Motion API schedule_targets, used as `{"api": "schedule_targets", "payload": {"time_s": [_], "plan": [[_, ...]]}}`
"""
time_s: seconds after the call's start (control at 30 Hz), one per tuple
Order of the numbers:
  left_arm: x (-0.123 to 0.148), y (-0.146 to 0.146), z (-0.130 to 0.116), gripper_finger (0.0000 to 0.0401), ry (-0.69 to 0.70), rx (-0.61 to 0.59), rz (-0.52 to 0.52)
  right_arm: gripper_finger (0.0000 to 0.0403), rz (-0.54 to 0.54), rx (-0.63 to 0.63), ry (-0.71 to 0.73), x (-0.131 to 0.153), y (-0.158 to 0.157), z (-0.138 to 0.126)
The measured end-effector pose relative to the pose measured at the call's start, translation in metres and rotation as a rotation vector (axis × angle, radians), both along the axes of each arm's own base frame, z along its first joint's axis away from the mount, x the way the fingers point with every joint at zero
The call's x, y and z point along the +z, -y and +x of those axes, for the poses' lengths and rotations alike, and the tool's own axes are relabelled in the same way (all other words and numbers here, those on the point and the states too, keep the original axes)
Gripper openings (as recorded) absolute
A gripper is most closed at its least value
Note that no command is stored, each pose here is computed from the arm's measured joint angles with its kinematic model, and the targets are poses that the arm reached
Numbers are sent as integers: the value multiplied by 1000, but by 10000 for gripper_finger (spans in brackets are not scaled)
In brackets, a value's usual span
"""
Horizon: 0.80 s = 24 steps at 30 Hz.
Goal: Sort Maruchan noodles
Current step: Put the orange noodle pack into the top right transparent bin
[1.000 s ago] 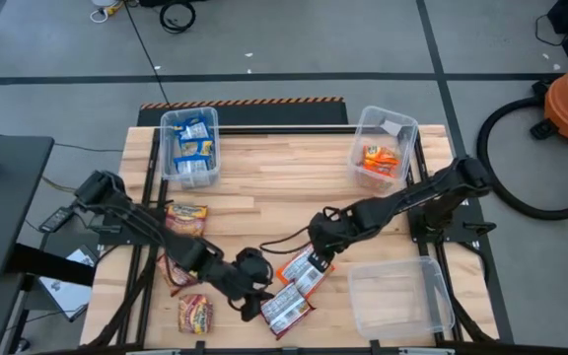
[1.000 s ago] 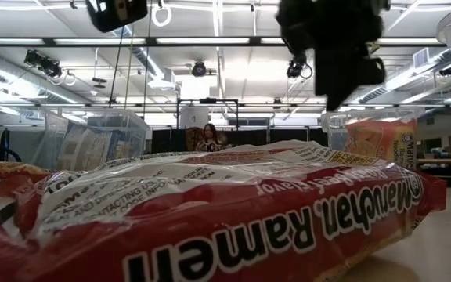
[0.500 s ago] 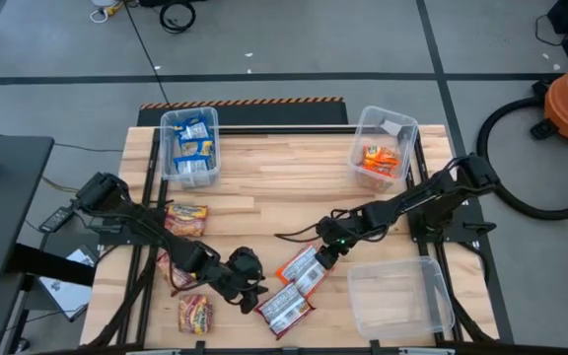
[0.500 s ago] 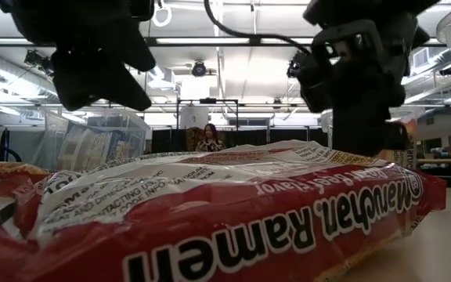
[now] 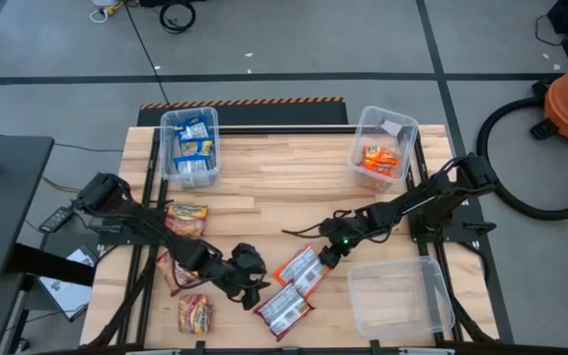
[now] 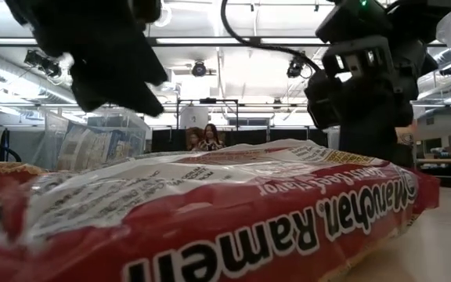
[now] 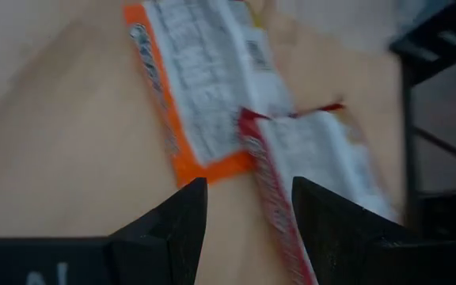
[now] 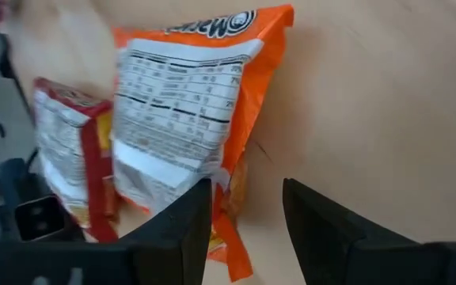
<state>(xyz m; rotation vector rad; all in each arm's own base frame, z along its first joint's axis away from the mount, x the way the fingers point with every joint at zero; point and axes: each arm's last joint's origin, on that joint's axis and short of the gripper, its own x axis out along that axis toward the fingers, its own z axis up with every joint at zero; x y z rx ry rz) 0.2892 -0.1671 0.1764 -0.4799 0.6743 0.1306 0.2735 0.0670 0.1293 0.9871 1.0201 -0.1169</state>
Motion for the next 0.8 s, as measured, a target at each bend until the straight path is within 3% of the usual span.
{"api": "schedule_targets", "payload": {"time_s": [0.47,0.8], "plan": [[-61,-21,30,192,-119,-19,47,152,-6,-39,56,-3,1,8],[-69,-27,34,192,-138,-11,45,132,57,4,133,-14,1,20]]}}
